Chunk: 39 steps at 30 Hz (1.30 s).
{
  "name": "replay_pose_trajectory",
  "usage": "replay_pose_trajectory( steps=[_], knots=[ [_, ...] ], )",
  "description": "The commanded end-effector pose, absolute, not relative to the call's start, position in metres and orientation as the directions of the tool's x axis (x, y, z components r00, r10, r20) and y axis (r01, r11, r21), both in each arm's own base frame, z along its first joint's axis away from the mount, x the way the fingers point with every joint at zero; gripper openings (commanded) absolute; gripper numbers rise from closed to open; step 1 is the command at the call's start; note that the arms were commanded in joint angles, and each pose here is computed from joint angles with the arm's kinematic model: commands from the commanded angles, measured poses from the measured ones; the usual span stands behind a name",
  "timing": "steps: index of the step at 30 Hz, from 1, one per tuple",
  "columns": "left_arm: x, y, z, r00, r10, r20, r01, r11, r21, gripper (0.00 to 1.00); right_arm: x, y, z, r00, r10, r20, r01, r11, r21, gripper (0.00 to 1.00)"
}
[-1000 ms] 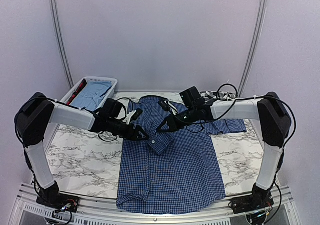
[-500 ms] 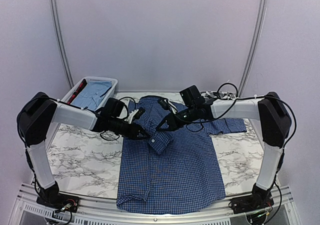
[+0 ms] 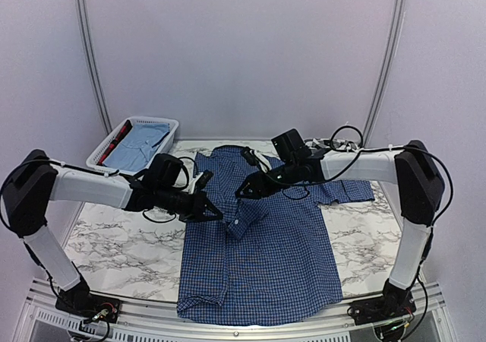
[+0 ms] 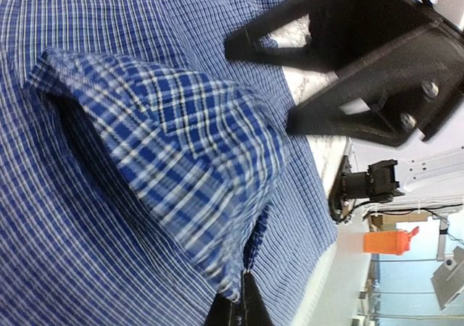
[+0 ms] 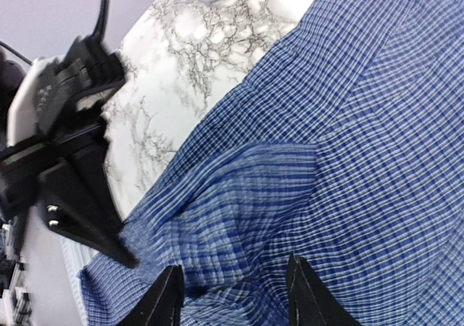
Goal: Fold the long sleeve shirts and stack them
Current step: Pass from the right arm to the left, then fold the sleeve of the 1/3-folded shirt.
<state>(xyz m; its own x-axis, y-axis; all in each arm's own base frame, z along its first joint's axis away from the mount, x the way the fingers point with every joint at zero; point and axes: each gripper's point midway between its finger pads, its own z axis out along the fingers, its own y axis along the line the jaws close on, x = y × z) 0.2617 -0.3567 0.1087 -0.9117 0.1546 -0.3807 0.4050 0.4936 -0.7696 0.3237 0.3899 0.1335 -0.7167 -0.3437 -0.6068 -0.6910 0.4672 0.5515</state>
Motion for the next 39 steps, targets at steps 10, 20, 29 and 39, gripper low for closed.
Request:
replay_pose_trajectory(
  steps=[10,20,29,39],
  knots=[
    [0.191,-0.322,0.115,-0.994,-0.111,0.018,-0.074,0.527,-0.846,0.0,0.372,0.369,0.146,-0.686,-0.248,-0.684,-0.6,0.724,0.339,0.63],
    [0.188,-0.301,0.152,-0.91,-0.351,0.223,-0.348,0.35,-0.87,0.0,0.366,0.387,0.138,-0.677,-0.277,-0.682,-0.615,0.722,0.318,0.64],
    [0.177,-0.312,0.162,-0.875,-0.412,0.254,-0.397,0.31,-0.864,0.0,0.336,0.391,0.135,-0.673,-0.3,-0.676,-0.615,0.735,0.286,0.65],
    [0.13,-0.338,0.142,-0.817,-0.481,0.317,-0.487,0.284,-0.826,0.0,0.252,0.383,0.143,-0.694,-0.319,-0.646,-0.614,0.731,0.298,0.64]
  ],
)
